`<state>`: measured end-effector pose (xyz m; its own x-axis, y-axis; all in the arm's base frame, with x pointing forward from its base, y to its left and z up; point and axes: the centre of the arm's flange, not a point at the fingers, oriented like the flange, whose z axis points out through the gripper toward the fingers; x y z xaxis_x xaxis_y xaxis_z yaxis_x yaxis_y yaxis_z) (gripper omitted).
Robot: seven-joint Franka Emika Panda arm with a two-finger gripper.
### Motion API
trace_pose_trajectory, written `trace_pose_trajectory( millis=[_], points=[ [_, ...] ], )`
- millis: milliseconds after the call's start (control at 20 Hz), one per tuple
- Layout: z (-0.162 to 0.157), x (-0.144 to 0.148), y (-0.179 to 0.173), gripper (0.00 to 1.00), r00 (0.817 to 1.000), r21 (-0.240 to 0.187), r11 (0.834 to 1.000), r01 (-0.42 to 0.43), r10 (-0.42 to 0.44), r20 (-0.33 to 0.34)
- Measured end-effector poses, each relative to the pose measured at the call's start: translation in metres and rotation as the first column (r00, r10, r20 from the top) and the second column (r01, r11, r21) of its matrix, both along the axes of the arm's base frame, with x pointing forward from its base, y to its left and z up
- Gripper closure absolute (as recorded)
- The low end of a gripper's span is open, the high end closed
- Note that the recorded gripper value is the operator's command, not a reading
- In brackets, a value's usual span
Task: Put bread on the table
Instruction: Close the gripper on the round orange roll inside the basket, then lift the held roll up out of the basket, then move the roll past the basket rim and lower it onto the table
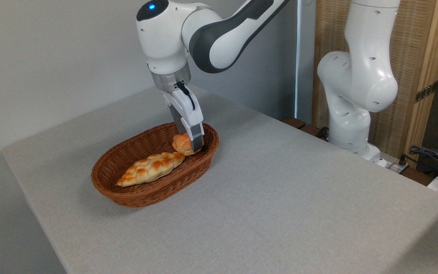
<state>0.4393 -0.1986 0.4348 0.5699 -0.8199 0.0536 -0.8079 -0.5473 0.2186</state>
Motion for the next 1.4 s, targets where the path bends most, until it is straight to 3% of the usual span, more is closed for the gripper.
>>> trace_pose_trajectory(
  millis=[950, 1200, 1400],
  points=[
    [0.004, 0.001, -0.010, 0.77, 0.999, -0.005, 0.999, 0.037, -0.037, 0.013],
    [0.054, 0.024, -0.002, 0.77, 0.996, -0.013, 1.000, 0.028, -0.026, 0.089],
    [0.126, 0.058, 0.057, 0.75, 0.988, -0.044, 0.997, -0.067, 0.073, 0.138]
  ],
)
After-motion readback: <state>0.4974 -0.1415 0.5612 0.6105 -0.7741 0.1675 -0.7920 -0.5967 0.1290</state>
